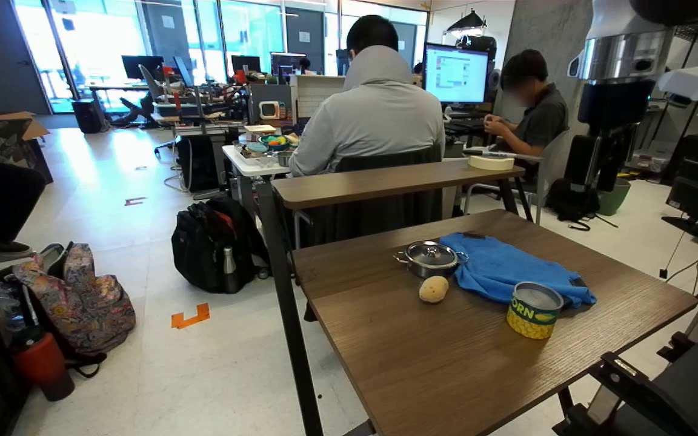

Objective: Slide the blue towel slightly to the right.

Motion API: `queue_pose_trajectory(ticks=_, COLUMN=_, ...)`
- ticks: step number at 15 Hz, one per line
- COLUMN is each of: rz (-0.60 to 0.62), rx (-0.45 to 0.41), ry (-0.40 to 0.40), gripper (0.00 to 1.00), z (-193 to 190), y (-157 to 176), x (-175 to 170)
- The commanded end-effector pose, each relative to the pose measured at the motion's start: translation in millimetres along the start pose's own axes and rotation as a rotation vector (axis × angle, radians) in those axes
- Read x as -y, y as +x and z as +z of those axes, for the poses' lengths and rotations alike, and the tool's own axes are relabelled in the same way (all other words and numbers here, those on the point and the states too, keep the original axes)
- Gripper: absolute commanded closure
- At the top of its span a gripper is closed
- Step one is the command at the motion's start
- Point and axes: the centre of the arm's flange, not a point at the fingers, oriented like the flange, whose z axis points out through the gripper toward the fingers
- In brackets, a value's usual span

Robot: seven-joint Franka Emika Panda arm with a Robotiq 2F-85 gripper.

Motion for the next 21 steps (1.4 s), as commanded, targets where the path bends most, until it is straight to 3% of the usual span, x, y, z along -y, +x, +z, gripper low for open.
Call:
queue_pose_trajectory(ticks=1, rz=0.003, rx=-0.017, ry=-0.011, gripper=0.0, z=29.4, y=8.6, x=8.2)
queue_pose_trajectory(ticks=11, rz=-0.068, rx=-0.009, ry=0.024, gripper=0.0, z=101.7, y=41.8, x=48.1)
queue_pose_trajectory(ticks=21, rz=-0.059, rx=-0.038, ry=0.049, gripper=0.0, z=130.6, y=94.6, x=60.6)
